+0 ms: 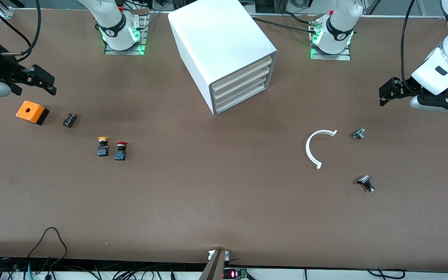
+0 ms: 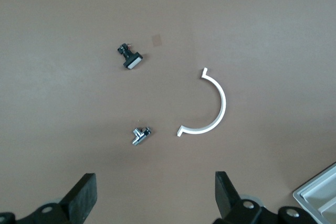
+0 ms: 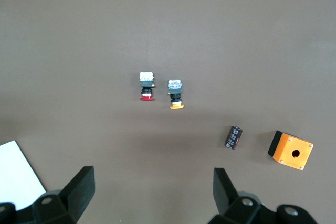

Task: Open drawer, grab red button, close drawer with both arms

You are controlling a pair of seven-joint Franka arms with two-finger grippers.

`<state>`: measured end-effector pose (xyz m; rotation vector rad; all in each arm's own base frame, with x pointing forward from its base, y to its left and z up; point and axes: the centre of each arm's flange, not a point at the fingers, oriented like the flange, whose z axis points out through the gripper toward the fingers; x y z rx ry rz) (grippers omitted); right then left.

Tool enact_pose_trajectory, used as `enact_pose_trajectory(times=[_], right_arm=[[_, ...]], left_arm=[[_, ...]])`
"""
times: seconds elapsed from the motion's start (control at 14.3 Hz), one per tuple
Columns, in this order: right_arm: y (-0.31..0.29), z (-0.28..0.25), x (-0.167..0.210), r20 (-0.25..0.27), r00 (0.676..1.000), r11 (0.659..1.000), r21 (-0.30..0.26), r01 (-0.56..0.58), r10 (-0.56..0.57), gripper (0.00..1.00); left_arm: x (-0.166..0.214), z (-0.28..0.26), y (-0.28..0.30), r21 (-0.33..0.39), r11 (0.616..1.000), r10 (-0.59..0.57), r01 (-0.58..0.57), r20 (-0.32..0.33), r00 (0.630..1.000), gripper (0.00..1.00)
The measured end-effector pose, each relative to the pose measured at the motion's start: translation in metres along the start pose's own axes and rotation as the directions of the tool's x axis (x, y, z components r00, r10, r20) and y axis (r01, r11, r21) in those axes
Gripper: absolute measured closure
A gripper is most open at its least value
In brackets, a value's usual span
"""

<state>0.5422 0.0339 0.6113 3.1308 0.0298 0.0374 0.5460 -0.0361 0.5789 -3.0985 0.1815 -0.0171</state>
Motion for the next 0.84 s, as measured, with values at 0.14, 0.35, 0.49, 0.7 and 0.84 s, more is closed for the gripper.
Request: enact_pose_trajectory(times=[0.14, 0.35, 0.49, 0.7, 0.84], right_arm=[[-0.001, 0.000, 0.000, 0.000, 1.000, 1.000, -0.001, 0.002, -0.002, 0.00], [0.000, 0.000, 0.000, -0.001, 1.000, 1.000, -0.016, 0.005, -0.005, 0.00], [0.000, 0.000, 0.000, 0.000, 1.000, 1.000, -0.019, 0.005, -0.005, 0.00], [0.000, 0.000, 0.000, 0.000, 1.000, 1.000, -0.019, 0.004, -0.004, 0.00], [0.000, 0.000, 0.000, 0.000, 1.000, 1.000, -0.019, 0.004, -0.004, 0.00]], left_arm=[[-0.002, -0.003, 0.005, -0.001, 1.000, 0.007, -0.007, 0.022, 1.000, 0.01], [0.003, -0.005, 0.010, 0.000, 1.000, 0.006, -0.006, 0.025, 1.000, 0.01], [0.008, -0.001, 0.010, 0.000, 1.000, 0.005, -0.005, 0.031, 0.999, 0.01], [0.011, 0.003, 0.011, 0.000, 1.000, 0.007, -0.007, 0.043, 0.999, 0.01], [0.011, 0.002, 0.013, 0.000, 1.000, 0.011, -0.011, 0.046, 0.999, 0.01]])
